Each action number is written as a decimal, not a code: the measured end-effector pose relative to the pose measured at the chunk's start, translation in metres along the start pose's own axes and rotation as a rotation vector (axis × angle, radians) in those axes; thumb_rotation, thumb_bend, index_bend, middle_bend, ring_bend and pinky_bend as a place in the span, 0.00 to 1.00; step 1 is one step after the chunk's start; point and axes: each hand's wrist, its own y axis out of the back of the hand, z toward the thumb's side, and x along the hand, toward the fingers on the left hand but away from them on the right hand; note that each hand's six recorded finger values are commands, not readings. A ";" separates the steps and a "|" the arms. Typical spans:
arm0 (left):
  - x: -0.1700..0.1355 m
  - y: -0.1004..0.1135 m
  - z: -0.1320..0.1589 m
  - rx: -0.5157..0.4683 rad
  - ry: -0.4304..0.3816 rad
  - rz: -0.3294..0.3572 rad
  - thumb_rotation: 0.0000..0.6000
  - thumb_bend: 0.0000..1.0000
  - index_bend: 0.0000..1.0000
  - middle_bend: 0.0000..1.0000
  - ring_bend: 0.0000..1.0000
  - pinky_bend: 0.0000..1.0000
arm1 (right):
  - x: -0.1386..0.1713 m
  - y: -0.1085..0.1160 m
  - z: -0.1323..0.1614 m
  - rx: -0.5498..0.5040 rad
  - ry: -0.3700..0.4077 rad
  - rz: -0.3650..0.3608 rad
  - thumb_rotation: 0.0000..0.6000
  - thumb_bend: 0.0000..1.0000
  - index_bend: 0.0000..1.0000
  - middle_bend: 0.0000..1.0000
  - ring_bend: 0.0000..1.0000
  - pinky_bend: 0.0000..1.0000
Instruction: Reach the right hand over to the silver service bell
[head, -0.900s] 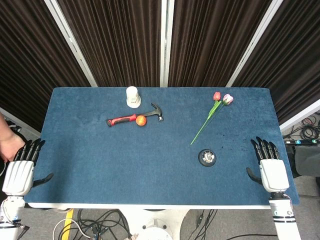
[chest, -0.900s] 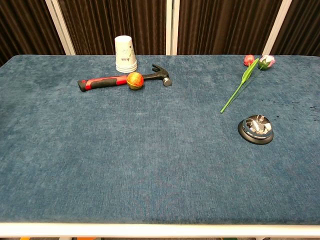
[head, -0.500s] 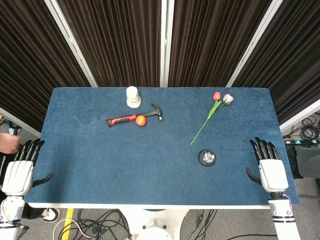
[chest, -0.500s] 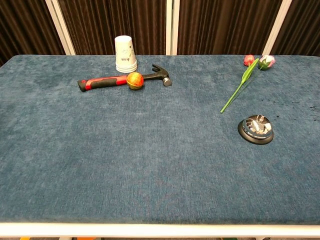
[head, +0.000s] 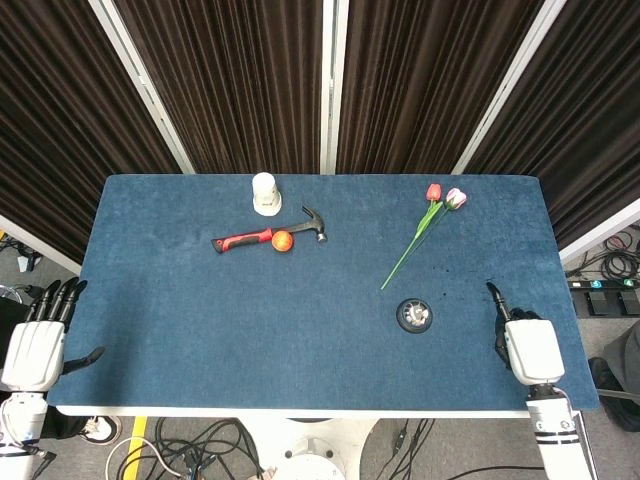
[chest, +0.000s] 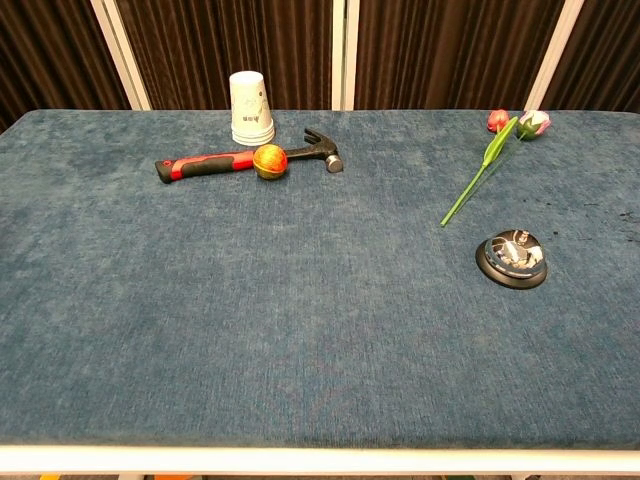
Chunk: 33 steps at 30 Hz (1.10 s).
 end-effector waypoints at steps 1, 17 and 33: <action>0.000 -0.001 0.000 0.001 0.000 -0.003 1.00 0.11 0.09 0.05 0.00 0.14 | 0.000 -0.003 0.002 0.003 0.008 0.003 1.00 1.00 0.12 0.87 0.71 0.70; 0.000 -0.001 -0.006 0.004 0.011 -0.009 1.00 0.11 0.09 0.05 0.00 0.15 | -0.005 -0.071 0.055 0.094 0.161 0.191 1.00 1.00 0.00 0.90 0.74 0.72; 0.000 -0.002 -0.016 -0.003 0.027 -0.015 1.00 0.11 0.09 0.05 0.00 0.14 | -0.026 -0.092 0.068 0.159 0.126 0.277 1.00 1.00 0.00 0.90 0.74 0.72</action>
